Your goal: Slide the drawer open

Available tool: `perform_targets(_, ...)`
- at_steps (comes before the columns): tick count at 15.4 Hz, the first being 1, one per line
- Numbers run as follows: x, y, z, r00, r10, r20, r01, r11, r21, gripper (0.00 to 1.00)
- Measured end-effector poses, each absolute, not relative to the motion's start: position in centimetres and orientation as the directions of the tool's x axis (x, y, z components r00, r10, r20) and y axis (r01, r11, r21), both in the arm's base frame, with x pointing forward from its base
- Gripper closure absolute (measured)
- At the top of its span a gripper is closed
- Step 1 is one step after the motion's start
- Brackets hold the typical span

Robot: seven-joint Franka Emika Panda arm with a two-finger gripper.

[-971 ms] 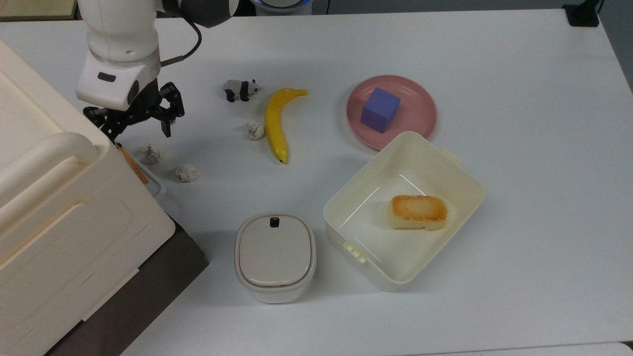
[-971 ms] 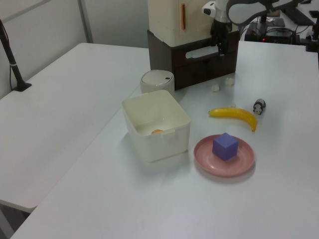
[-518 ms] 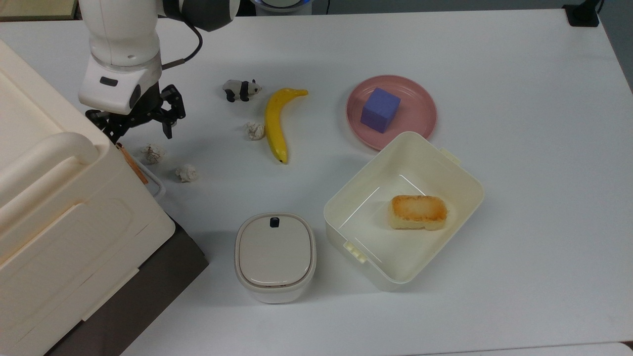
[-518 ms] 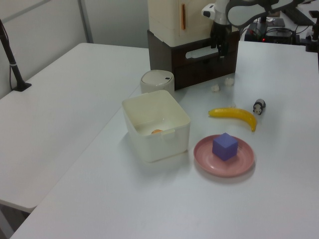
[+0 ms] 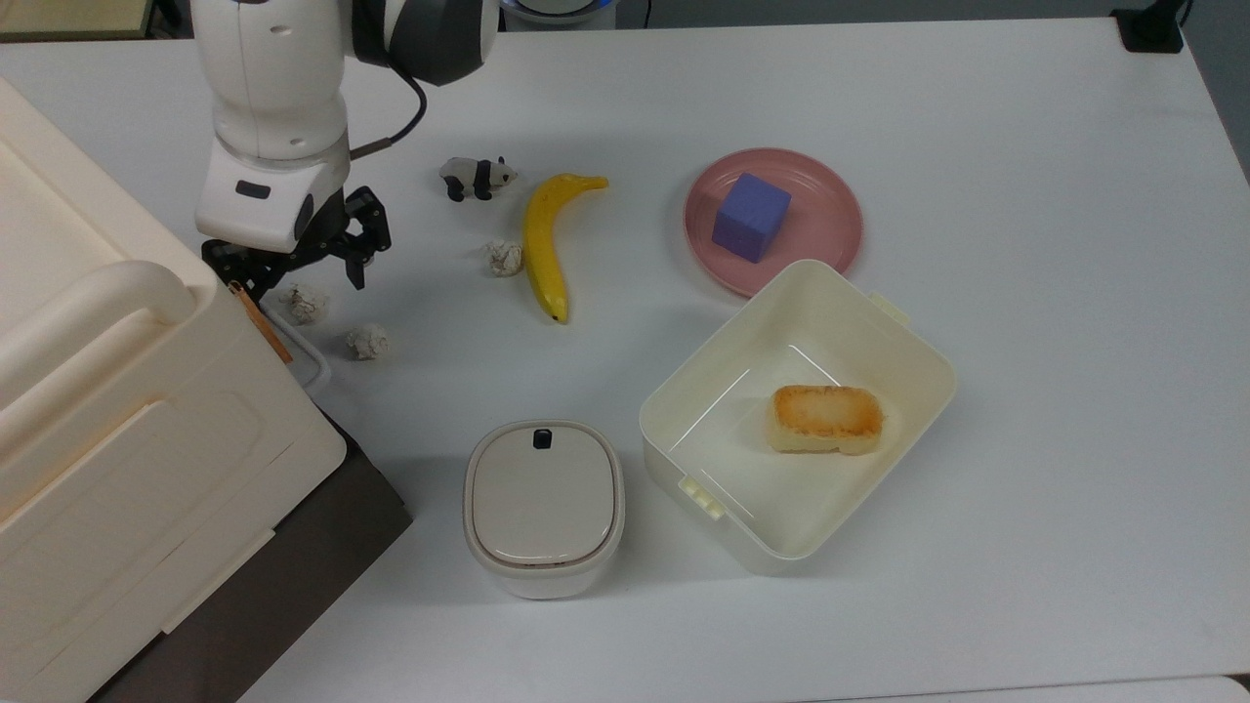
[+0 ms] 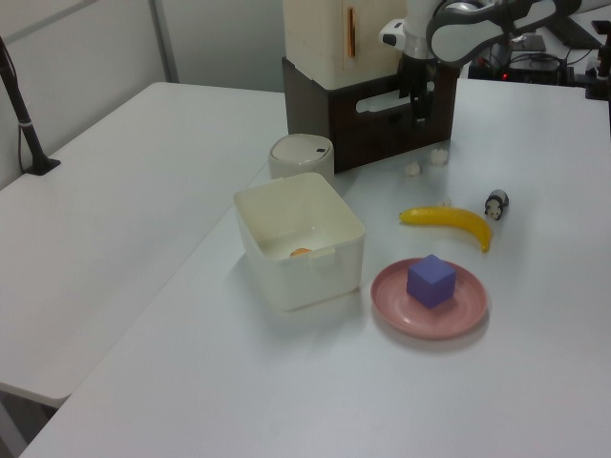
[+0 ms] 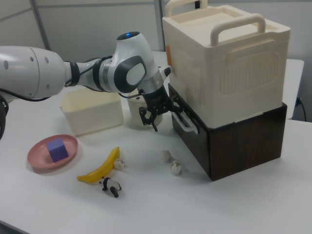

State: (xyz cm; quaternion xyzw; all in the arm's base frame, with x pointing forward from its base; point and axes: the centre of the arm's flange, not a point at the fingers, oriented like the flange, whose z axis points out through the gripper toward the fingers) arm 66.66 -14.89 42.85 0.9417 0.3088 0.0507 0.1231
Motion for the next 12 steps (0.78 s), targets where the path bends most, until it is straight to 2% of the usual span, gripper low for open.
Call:
perform_targets(5,66.3,-11.7,42.9,0.846,0.532,-0.019,0.524,-0.826,0.206,0.0)
perform_targets(12,64.3,-9.5,44.1,0.839,0.531,-0.124,0.543,-0.831,0.118,0.0)
